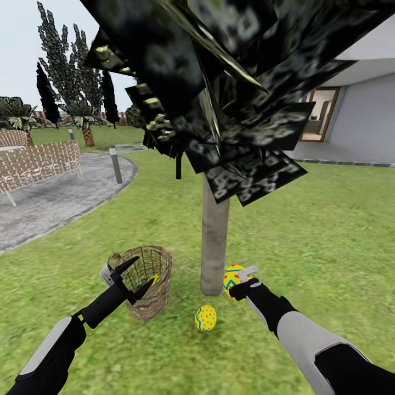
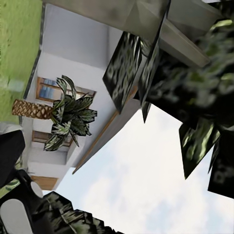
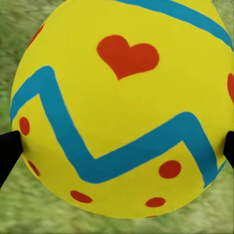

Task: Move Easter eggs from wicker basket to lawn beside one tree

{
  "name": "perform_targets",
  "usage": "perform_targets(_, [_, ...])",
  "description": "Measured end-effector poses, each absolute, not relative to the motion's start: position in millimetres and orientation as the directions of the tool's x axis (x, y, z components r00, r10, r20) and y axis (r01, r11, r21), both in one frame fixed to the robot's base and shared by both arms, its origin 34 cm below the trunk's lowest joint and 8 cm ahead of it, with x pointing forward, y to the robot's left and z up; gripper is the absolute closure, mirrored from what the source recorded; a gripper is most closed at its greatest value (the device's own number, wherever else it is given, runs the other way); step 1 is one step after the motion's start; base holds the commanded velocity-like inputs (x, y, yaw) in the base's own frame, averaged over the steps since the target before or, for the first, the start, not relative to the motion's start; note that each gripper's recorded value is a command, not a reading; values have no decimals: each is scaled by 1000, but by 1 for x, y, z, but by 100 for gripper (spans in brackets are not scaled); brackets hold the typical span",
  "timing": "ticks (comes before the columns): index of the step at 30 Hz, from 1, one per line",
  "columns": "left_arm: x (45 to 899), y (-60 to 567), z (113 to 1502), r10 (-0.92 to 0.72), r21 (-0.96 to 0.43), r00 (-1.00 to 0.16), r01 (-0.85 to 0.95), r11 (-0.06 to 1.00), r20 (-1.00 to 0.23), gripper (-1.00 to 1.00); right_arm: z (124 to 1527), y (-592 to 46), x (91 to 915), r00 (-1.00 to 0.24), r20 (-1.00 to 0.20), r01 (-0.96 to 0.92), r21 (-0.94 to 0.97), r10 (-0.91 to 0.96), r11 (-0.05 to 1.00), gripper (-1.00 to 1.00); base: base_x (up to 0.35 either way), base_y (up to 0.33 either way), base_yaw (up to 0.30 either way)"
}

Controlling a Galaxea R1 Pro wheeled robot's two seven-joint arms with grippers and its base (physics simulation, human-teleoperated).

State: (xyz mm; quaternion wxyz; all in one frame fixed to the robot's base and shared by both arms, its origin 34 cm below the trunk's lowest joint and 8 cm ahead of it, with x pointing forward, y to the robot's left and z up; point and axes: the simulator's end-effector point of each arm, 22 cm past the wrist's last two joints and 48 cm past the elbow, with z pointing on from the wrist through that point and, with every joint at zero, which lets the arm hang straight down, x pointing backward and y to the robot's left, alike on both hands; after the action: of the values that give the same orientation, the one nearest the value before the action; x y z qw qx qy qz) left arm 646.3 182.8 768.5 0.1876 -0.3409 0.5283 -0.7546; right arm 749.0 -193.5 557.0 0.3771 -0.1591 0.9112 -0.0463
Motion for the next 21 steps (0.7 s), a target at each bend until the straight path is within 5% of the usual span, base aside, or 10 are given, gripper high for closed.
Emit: perform_targets(21, [637,181,725,-641,-924,-698,-77,-374,318,-100,529,-185,754,-601,-734,-258,-196,-315,946,100,0,0,0])
